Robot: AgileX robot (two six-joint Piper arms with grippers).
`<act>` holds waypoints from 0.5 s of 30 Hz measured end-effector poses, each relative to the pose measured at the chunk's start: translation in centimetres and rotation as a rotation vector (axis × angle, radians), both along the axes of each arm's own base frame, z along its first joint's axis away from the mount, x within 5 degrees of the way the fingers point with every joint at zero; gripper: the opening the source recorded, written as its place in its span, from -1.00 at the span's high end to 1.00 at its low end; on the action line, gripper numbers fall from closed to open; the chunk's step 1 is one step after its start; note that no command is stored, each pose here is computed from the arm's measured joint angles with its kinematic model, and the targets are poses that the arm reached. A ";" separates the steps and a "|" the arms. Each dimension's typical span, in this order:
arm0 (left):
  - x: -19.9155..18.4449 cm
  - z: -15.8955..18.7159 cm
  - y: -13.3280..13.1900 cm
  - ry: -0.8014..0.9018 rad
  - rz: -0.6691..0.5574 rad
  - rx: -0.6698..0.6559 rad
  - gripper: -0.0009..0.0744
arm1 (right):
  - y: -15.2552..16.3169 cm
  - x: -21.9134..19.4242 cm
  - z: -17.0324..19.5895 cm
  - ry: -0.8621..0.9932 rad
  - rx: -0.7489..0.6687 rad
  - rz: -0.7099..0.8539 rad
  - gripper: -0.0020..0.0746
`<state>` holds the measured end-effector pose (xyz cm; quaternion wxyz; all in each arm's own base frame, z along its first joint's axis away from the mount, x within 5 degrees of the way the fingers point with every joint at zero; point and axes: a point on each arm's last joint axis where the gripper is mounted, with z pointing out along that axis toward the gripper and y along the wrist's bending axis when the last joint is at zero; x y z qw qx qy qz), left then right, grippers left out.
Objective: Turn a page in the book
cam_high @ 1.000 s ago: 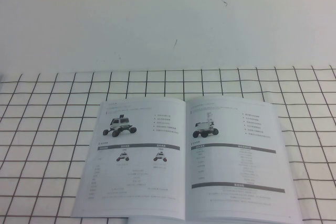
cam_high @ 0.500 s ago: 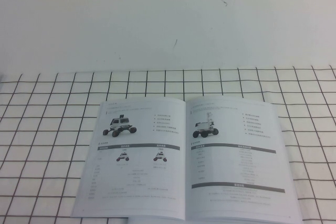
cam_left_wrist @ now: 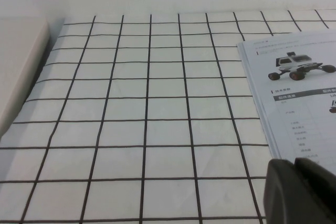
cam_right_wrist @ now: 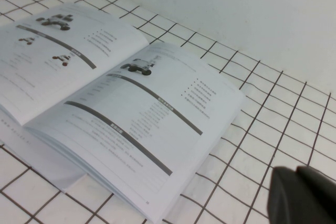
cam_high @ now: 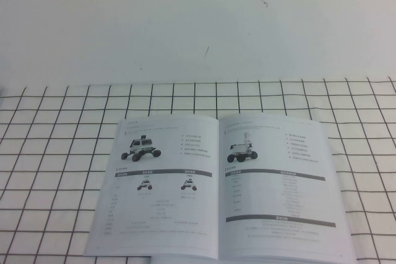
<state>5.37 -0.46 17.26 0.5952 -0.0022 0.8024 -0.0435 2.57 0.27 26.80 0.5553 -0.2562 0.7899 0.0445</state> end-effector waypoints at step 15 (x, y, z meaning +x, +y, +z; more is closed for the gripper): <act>0.0 0.0 0.0 0.004 0.000 0.005 0.98 | 0.0 0.0 0.0 0.000 0.000 0.000 0.95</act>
